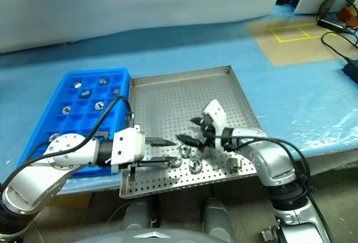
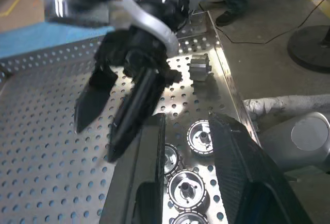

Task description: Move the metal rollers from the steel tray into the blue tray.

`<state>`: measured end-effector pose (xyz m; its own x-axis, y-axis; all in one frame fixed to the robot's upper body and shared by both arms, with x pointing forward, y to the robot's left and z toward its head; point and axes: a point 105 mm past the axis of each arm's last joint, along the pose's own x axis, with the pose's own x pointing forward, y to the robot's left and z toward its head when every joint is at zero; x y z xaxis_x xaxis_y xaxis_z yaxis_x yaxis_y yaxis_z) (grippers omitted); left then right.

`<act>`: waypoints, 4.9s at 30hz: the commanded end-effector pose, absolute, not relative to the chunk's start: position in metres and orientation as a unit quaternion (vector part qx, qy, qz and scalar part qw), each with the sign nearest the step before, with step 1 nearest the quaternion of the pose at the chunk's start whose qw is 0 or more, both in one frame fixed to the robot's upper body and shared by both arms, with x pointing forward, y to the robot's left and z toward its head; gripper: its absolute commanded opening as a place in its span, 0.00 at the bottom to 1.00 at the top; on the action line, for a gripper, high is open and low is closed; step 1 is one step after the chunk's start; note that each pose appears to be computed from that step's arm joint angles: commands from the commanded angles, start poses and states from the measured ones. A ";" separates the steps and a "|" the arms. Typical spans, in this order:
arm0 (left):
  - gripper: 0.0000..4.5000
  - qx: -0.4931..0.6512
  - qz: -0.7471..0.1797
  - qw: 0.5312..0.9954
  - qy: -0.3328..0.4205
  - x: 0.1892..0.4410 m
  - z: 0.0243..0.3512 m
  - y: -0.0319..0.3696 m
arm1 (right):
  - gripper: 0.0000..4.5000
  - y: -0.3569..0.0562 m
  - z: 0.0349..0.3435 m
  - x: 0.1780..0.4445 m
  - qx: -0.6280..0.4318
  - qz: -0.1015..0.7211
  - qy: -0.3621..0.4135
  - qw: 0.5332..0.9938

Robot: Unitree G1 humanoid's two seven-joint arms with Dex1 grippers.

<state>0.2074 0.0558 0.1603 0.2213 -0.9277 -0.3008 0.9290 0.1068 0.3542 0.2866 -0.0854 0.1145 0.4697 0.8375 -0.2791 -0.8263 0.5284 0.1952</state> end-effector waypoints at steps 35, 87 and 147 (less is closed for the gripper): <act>0.31 -0.106 -0.035 0.993 -0.036 0.387 0.151 0.205 | 1.00 -0.151 0.200 0.358 -0.380 0.184 -0.159 0.892; 0.31 0.190 -0.472 0.861 -0.024 0.278 0.141 0.090 | 1.00 -0.097 0.035 0.259 -0.268 0.627 0.127 0.721; 0.31 0.198 -0.460 0.865 -0.033 0.292 0.127 0.082 | 1.00 -0.070 0.103 0.310 -0.094 0.465 0.116 0.873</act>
<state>0.2925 0.0827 0.1209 0.5771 -0.8018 -0.1550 0.7928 0.5046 0.3417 0.3122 -0.0719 0.0923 0.5391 0.7780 -0.3227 -0.8281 0.5595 -0.0343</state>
